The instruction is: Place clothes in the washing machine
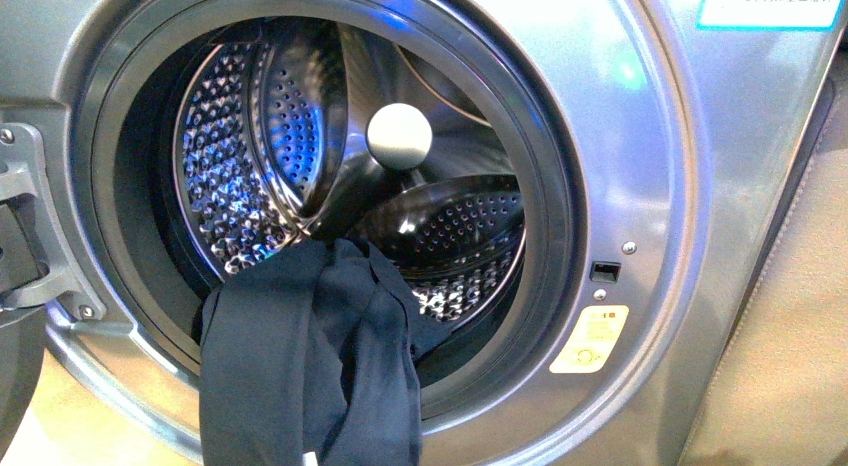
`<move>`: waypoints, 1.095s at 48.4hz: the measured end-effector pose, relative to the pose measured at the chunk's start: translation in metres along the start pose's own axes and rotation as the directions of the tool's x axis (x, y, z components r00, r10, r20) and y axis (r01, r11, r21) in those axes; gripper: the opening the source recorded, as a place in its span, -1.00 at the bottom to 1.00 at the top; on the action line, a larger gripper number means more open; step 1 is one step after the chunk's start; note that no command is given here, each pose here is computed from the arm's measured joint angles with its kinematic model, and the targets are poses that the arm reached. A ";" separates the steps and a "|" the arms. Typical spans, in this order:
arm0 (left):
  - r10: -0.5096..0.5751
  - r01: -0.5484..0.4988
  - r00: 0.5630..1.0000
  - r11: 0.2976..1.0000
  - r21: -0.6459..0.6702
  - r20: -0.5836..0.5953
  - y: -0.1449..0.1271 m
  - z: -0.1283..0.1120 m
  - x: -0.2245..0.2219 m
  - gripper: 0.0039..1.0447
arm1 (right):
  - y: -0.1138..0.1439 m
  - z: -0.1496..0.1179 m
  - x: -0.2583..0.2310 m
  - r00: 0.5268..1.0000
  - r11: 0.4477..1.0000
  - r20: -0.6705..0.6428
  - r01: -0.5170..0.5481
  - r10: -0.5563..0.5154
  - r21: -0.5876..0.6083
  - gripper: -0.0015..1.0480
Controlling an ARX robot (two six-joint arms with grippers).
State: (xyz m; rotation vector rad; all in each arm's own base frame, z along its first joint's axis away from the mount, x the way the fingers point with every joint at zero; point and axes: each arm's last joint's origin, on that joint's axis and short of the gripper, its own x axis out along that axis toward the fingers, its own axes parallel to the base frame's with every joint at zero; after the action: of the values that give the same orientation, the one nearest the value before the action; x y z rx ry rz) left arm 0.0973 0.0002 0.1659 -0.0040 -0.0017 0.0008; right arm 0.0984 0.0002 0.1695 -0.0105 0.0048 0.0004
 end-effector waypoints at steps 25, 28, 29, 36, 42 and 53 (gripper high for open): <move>0.000 0.000 1.000 1.000 0.000 0.000 0.000 0.000 0.000 -0.94 | 0.000 -0.004 -0.001 1.000 1.000 0.006 0.000 0.000 0.000 -0.95; 0.000 0.000 1.000 1.000 0.000 0.000 0.000 0.000 0.000 -0.94 | 0.000 -0.004 -0.001 1.000 1.000 0.006 0.000 0.000 0.000 -0.95; 0.000 0.000 1.000 1.000 0.000 0.000 0.000 0.000 0.000 -0.94 | 0.000 -0.004 -0.001 1.000 1.000 0.006 0.000 0.000 0.000 -0.95; 0.000 0.000 1.000 1.000 0.000 0.000 0.000 0.000 0.000 -0.94 | 0.000 -0.004 -0.001 1.000 1.000 0.006 0.000 0.000 0.000 -0.95; 0.000 0.000 1.000 1.000 0.000 0.000 0.000 0.000 0.000 -0.94 | 0.000 -0.004 -0.001 1.000 1.000 0.006 0.000 0.000 0.000 -0.95; 0.000 0.000 1.000 1.000 0.000 0.000 0.000 0.000 0.000 -0.94 | 0.000 -0.004 -0.001 1.000 1.000 0.006 0.000 0.000 0.000 -0.95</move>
State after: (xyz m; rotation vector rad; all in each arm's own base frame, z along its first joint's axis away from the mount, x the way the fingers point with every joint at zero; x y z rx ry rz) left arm 0.0973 0.0002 0.1659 -0.0044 -0.0017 0.0004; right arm 0.0976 0.0002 0.1651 -0.0105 -0.0017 0.0008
